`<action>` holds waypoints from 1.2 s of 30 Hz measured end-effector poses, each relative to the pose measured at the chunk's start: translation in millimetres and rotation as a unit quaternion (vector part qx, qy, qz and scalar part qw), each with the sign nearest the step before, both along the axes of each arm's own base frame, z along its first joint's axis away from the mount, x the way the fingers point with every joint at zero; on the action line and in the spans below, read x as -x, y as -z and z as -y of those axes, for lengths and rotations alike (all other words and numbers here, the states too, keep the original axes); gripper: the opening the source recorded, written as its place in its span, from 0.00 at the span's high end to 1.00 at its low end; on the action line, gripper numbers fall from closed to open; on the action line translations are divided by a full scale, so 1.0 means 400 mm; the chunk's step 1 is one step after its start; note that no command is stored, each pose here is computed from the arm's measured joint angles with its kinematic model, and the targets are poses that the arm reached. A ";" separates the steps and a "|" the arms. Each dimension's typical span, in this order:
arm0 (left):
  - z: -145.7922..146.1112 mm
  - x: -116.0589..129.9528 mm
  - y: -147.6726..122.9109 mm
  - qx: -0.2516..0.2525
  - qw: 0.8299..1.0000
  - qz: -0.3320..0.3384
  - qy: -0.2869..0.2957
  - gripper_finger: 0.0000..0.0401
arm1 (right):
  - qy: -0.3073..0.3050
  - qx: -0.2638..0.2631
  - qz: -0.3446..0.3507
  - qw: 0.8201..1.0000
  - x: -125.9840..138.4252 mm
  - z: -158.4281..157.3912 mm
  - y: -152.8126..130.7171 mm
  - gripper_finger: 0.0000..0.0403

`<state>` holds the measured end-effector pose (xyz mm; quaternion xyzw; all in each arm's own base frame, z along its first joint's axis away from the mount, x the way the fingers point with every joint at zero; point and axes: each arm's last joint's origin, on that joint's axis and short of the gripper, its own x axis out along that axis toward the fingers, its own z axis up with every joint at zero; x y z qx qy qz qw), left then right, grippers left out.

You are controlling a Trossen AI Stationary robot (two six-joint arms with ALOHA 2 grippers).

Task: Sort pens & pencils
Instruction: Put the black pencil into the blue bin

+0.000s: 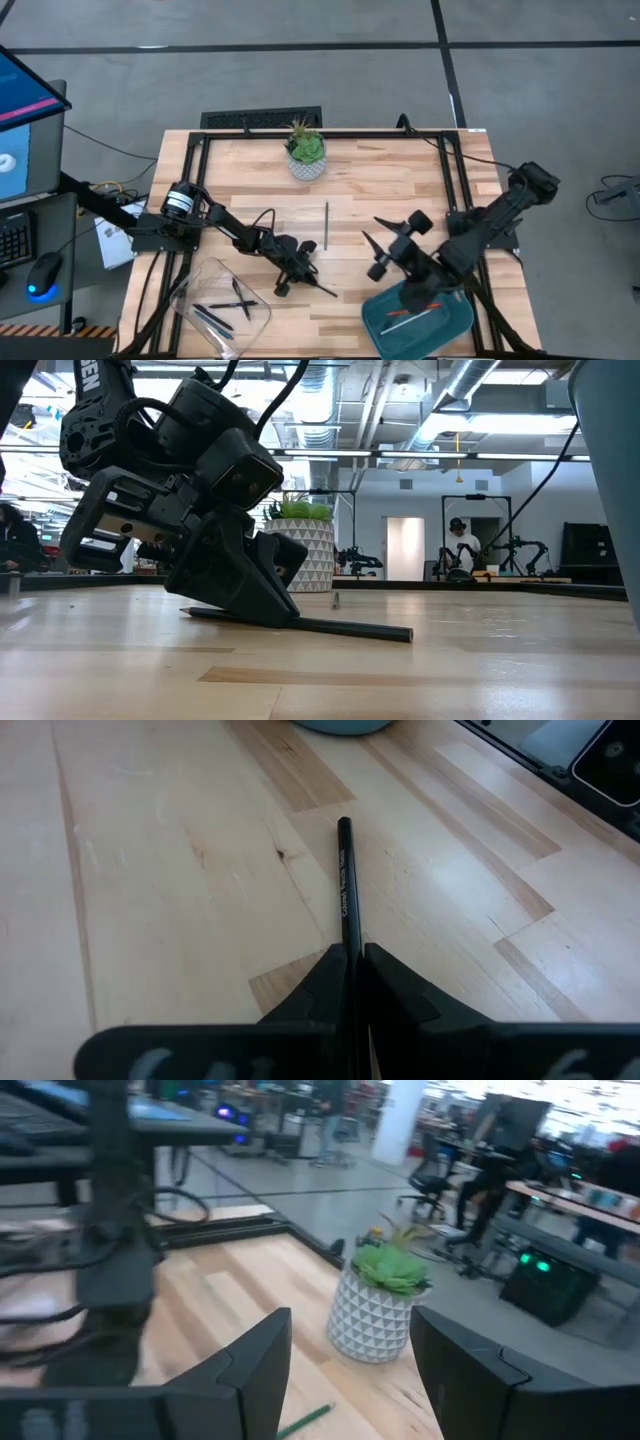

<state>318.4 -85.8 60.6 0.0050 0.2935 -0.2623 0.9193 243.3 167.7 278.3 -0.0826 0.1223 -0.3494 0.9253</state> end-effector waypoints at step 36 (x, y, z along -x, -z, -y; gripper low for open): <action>0.023 -0.094 -0.057 -0.019 0.999 0.022 0.022 0.97 | -0.143 -0.023 0.016 0.989 0.182 -0.092 -0.076 0.44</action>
